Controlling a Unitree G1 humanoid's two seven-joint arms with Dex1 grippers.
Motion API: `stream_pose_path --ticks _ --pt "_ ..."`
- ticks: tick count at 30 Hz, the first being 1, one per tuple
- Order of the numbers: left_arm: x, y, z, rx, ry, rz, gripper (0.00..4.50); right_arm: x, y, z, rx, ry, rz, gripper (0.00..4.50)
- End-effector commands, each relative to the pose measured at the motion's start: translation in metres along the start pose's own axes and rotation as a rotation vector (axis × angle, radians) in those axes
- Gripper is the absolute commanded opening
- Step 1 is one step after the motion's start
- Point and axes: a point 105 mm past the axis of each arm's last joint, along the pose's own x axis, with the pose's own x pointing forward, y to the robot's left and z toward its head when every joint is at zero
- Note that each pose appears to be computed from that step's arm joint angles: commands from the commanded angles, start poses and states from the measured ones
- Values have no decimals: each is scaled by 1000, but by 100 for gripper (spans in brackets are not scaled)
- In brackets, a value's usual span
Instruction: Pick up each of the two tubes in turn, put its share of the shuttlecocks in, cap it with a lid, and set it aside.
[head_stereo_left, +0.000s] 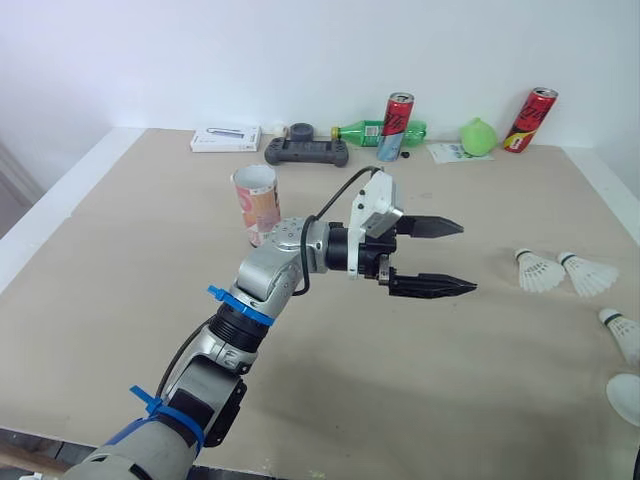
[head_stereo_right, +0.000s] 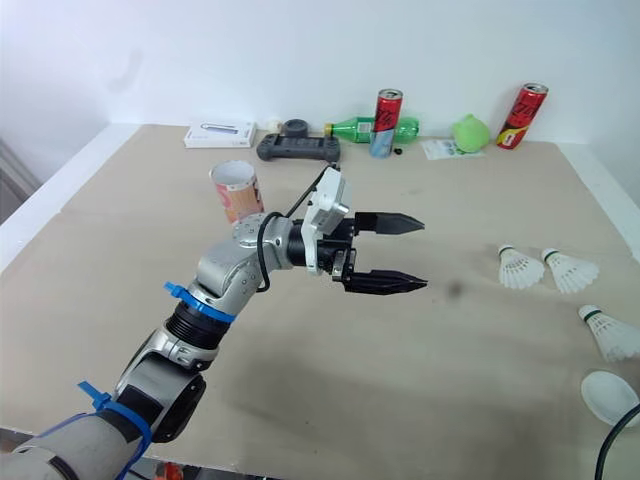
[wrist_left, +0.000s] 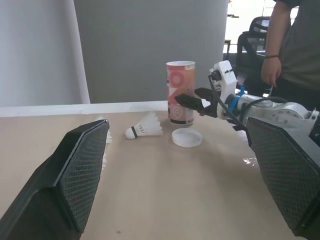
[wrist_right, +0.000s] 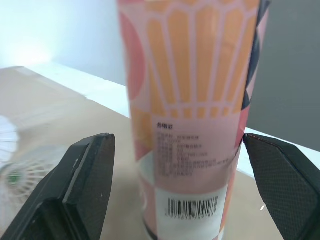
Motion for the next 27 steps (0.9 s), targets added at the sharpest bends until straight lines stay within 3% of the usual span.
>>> stream_pose_path --ticks 1,7,11,18,22,27 --pt "3 -1 7 21 -24 -15 450 -15 5 15 3 -29 21 439" --pt "2 0 5 12 -31 -11 450 -42 1 12 6 2 8 439" --pt "-1 1 1 9 -21 4 450 -58 22 22 40 -5 139 439" --pt "-38 15 1 -6 -22 214 450 -117 131 99 109 -9 913 439" --pt "-66 12 -12 -26 25 354 450 -143 192 120 82 16 1319 439" --pt "-99 3 -20 -6 43 588 450 -169 243 123 66 53 1681 439"
